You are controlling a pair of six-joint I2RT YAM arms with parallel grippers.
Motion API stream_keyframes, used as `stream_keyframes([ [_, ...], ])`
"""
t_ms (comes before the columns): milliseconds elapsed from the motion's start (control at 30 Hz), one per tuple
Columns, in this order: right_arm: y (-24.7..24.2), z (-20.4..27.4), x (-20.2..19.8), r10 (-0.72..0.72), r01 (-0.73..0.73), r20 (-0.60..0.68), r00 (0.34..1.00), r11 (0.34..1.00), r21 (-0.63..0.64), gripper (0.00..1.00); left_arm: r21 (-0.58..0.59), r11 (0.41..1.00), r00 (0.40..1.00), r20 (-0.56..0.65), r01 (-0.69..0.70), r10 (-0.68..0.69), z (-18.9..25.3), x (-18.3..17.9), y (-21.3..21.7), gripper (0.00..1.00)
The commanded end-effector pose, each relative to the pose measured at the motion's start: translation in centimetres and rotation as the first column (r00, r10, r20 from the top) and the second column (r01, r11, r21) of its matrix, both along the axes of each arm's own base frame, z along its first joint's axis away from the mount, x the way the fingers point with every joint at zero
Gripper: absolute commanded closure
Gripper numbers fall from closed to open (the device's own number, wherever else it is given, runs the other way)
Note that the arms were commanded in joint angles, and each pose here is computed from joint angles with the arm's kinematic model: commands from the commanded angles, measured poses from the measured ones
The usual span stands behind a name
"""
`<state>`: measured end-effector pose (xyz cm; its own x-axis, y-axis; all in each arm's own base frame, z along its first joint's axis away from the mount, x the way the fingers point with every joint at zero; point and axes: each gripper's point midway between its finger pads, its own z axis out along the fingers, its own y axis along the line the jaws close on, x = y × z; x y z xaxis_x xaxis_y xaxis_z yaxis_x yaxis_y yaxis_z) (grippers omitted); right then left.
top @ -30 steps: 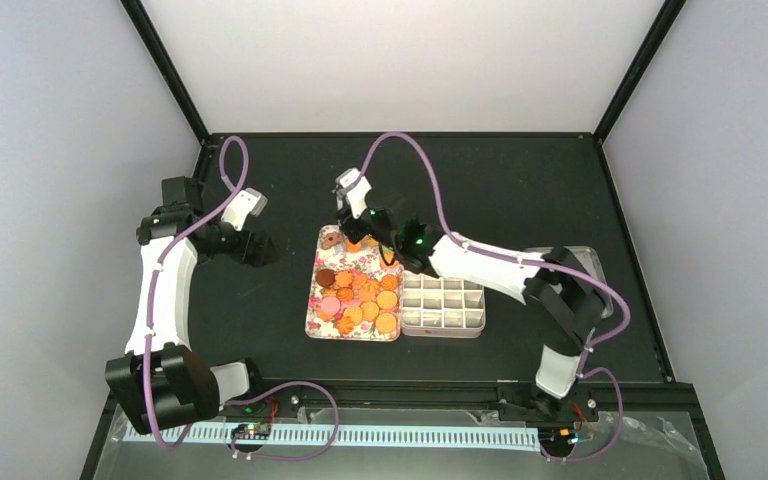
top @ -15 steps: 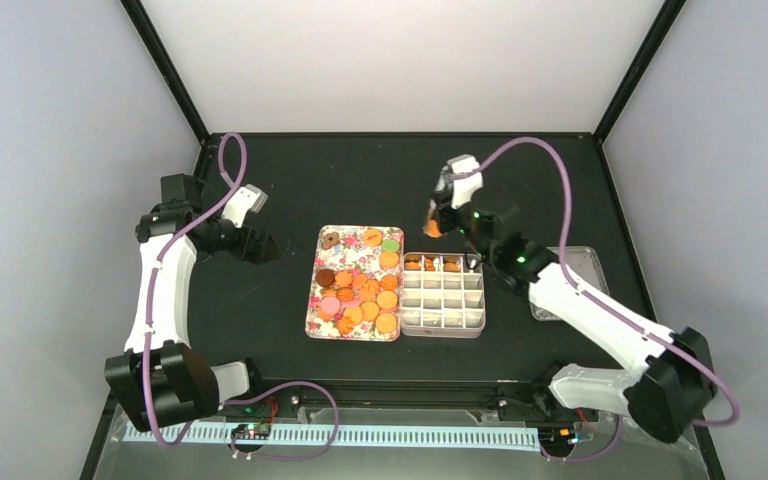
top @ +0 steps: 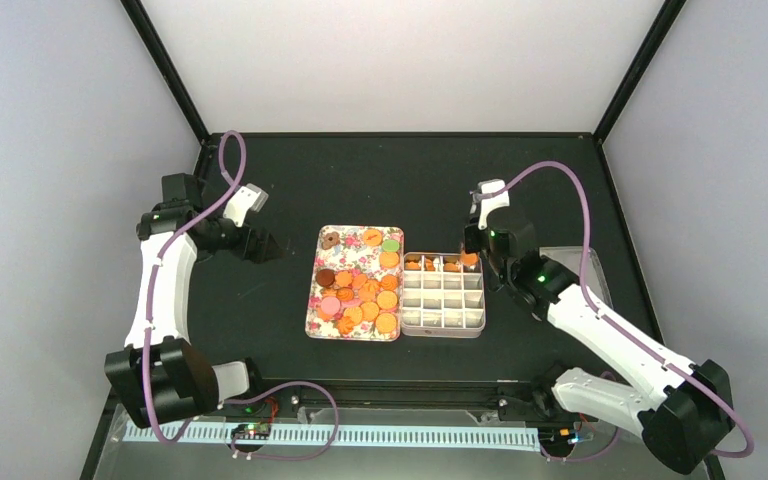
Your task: Pack the cookies
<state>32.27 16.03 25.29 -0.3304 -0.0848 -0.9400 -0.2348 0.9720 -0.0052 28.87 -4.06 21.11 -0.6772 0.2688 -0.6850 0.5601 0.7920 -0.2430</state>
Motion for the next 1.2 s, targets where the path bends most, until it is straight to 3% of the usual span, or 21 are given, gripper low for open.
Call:
stream_keyframes([
  [0, -1.0, -0.4, 0.5, -0.054, 0.054, -0.005, 0.999, 0.998, 0.012, 0.84, -0.013, 1.0, 0.999, 0.043, 0.017, -0.016, 1.4, 0.5, -0.1, 0.08],
  [233, -0.7, -0.7, 0.5, -0.041, 0.041, -0.012, 0.999, 0.999, 0.009, 0.73, -0.009, 1.0, 0.999, 0.048, 0.018, -0.017, 1.5, 0.5, -0.1, 0.08],
  [633, -0.7, 0.4, 0.0, -0.01, 0.01, 0.003, 1.0, 1.0, -0.002, 0.64, -0.011, 1.0, 0.999, 0.048, 0.018, -0.018, 1.6, 0.5, -0.2, 0.08],
  [933, -0.2, 3.2, 0.1, 0.018, -0.018, 0.044, 0.999, 1.0, 0.015, 0.65, -0.014, 1.0, 0.999, 0.049, 0.016, -0.016, 1.7, 0.5, -0.2, 0.08],
  [1167, 4.2, 7.4, -0.5, 0.19, -0.198, 0.113, 0.975, 0.978, 0.067, 0.67, -0.01, 1.0, 1.0, 0.024, 0.008, -0.008, 1.0, 0.5, 0.0, 0.08],
])
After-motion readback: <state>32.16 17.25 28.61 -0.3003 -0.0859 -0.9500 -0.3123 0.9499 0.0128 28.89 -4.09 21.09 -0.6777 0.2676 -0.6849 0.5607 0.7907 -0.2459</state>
